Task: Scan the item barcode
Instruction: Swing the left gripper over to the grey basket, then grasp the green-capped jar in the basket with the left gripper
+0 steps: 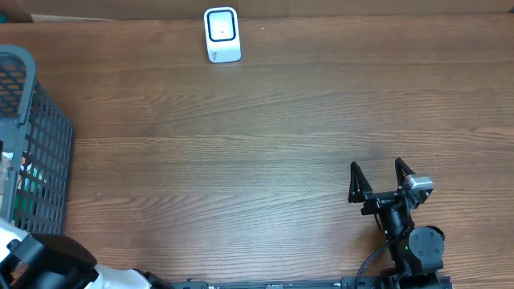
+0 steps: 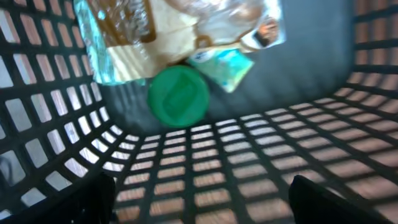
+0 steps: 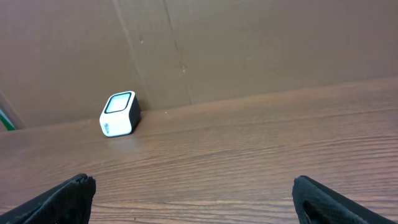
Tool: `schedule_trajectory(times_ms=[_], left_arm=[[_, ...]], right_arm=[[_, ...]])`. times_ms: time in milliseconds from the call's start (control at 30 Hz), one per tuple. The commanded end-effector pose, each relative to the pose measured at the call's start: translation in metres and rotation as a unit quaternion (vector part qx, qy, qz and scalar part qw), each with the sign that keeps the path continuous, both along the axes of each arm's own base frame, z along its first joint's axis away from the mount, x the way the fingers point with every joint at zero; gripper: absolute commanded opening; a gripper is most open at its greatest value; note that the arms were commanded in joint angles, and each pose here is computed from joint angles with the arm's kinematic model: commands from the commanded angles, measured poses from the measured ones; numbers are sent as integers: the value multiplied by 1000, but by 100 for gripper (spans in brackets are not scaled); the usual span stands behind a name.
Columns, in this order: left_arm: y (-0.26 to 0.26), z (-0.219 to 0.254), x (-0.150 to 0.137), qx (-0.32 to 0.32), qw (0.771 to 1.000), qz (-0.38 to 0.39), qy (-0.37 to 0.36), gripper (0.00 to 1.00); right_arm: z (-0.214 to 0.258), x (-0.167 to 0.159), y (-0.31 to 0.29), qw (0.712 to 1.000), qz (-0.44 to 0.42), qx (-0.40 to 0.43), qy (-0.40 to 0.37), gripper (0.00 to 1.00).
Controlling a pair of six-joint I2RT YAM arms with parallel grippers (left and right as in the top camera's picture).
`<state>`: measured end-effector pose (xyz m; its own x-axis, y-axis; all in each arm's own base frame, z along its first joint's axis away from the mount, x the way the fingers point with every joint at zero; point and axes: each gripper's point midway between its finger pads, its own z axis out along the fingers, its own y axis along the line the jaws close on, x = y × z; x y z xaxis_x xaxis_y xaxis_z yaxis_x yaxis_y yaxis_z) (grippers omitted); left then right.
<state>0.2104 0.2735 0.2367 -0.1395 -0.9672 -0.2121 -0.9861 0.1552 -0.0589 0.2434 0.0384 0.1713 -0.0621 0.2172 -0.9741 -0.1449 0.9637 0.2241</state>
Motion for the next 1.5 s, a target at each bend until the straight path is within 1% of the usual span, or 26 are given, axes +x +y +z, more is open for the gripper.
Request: schedule_trajectory(times_ms=[0, 200, 400, 1067, 1233, 1367, 1467], left_arm=[[6, -32, -16, -20, 999, 16, 28, 93], [4, -72, -22, -42, 998, 14, 47, 93], [8, -79, -31, -46, 997, 26, 50, 94], [13, -105, -40, -41, 997, 19, 67, 96], [19, -111, -19, -32, 999, -24, 24, 96], [23, -120, -15, -25, 999, -29, 16, 97], [18, -134, -9, -36, 998, -47, 0, 97]], right_arm=[[-1, 0, 0, 1000, 0, -2, -3, 100], [-1, 0, 0, 1000, 0, -2, -3, 100], [-1, 0, 0, 1000, 0, -2, -3, 100], [-1, 0, 0, 1000, 0, -2, -3, 100], [-1, 0, 0, 1000, 0, -2, -3, 100], [-1, 0, 0, 1000, 0, -2, -3, 100], [-1, 0, 0, 1000, 0, -2, -3, 100]])
